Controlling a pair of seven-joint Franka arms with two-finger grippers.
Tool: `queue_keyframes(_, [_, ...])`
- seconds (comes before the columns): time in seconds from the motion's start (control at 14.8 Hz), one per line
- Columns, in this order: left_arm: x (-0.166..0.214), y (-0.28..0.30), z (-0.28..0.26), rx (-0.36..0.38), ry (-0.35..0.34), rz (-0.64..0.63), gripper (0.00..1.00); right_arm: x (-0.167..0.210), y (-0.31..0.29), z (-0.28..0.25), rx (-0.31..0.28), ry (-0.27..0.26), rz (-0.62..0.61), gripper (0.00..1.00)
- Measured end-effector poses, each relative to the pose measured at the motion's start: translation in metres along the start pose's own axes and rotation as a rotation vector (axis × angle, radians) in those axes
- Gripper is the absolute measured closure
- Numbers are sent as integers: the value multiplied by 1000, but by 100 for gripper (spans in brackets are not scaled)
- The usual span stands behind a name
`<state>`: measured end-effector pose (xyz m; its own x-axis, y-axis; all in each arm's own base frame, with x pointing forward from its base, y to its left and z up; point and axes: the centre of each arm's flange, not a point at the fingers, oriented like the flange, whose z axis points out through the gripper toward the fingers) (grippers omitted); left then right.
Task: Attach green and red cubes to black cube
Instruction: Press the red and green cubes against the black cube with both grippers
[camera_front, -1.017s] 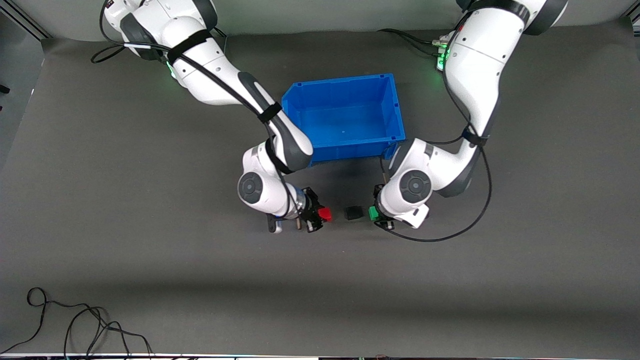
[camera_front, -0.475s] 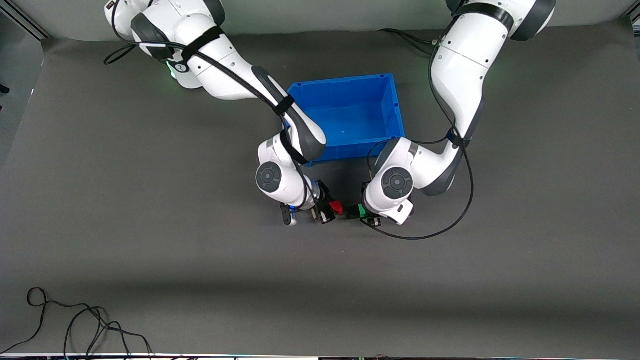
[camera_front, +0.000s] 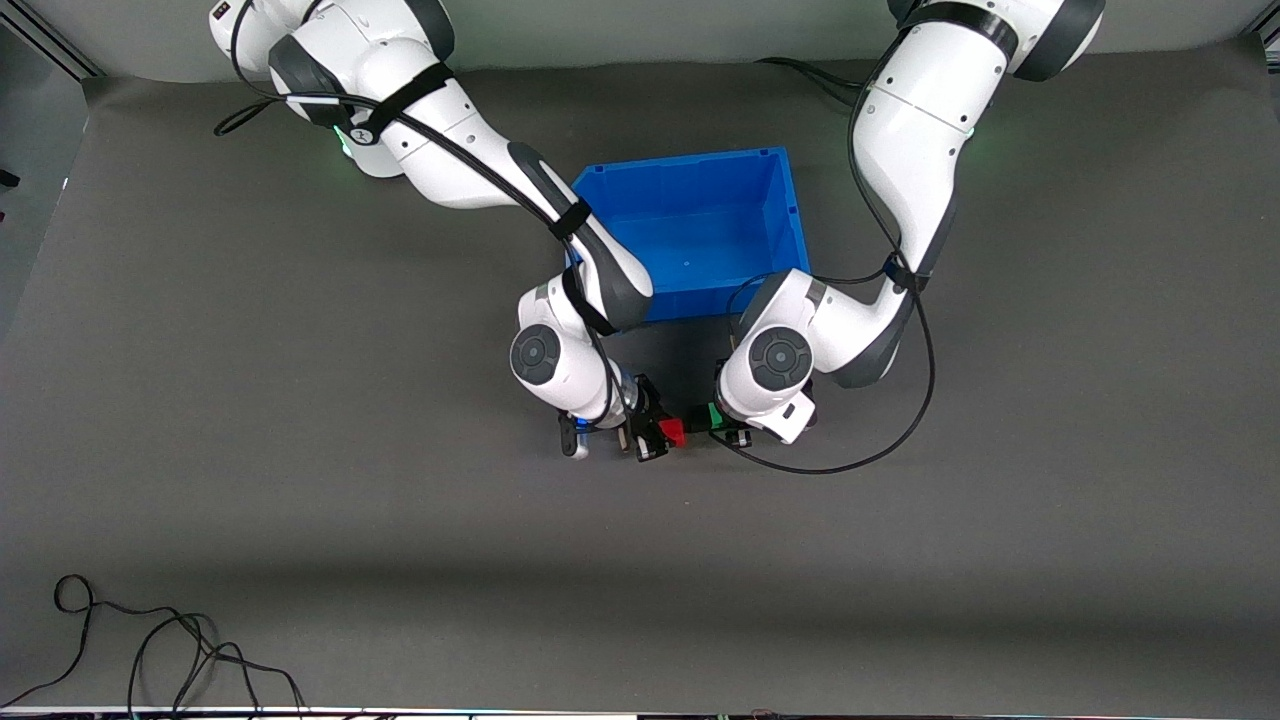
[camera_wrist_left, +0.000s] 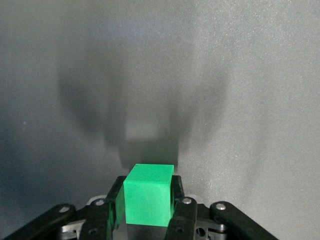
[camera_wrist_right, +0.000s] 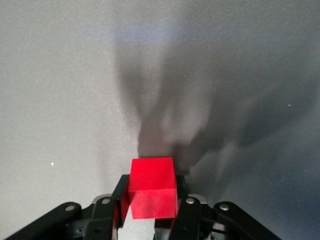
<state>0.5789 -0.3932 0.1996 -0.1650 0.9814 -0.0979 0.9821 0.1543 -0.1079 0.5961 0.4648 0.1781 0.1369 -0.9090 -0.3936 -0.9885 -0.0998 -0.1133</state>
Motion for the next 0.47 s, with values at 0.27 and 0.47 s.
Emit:
queue_keyframes(0.27, [0,2,-1,-8,-4,-3,61,-6,-1,-2,6,-5,-10,60])
queue_keyframes(0.47, [0,3,-2,-10,-6,-3,61,-9,1,-1,3,2,-24,60])
